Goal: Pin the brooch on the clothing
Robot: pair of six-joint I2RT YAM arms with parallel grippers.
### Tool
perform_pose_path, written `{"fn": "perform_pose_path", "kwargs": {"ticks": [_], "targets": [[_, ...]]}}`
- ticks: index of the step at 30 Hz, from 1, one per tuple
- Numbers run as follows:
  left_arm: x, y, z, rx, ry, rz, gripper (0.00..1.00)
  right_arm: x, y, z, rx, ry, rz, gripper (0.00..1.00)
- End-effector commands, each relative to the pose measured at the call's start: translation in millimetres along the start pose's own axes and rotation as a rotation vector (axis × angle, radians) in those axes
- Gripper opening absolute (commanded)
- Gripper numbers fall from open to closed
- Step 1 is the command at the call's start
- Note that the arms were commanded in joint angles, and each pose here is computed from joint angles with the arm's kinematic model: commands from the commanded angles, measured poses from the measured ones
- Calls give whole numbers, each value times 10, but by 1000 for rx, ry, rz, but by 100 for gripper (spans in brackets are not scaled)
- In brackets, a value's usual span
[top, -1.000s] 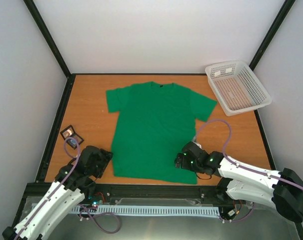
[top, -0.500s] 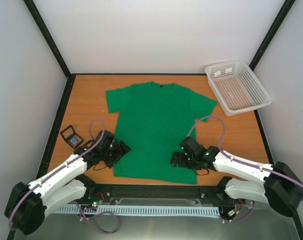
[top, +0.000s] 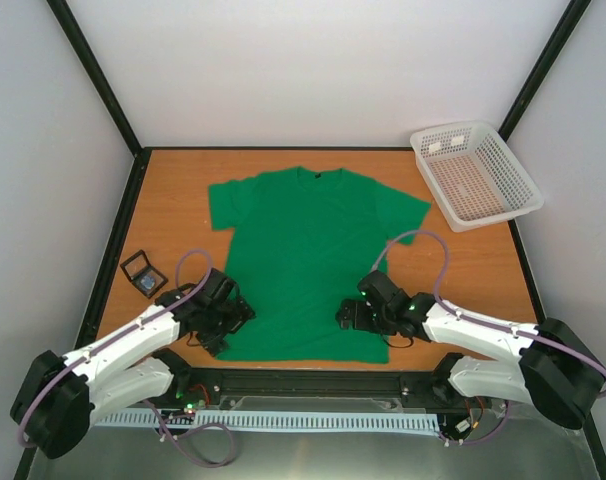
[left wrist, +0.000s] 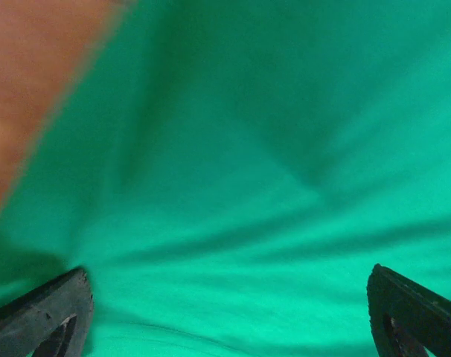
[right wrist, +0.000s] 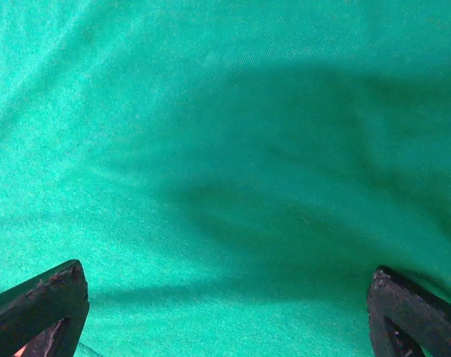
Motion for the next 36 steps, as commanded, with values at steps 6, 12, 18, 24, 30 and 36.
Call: {"fn": "perform_pose_path", "kwargs": {"ticks": [6,12,18,24,30,36], "targets": [[-623,354,190,-288,-367,97,100,-93,-398,-287,61,103,-186,100],[-884,-264,177,61,-359,-168,100,-389,-122,-232,-2,76,34,100],[-756,-699,-2,302,-178,-384,100,-480,13,-90,-38,12,89,100],[-409,-799,-68,310,-33,-427,100,-322,-123,-172,10,20,37,100],[-37,-401,-6,183,3,-153,100,-201,-479,-473,92,102,-117,100],[-120,-264,5,189,-40,-142,100,-420,-423,-483,70,77,-52,100]]}}
Point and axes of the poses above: each gripper's point midway between its finger pads, its own x axis out along the fingers, its own y axis along the line the jaws close on, z = x × y, the point moved 7 cm from there along -x, back along the fingers, and after that the axes turned 6 degrees about -x, right-handed, at the moved point
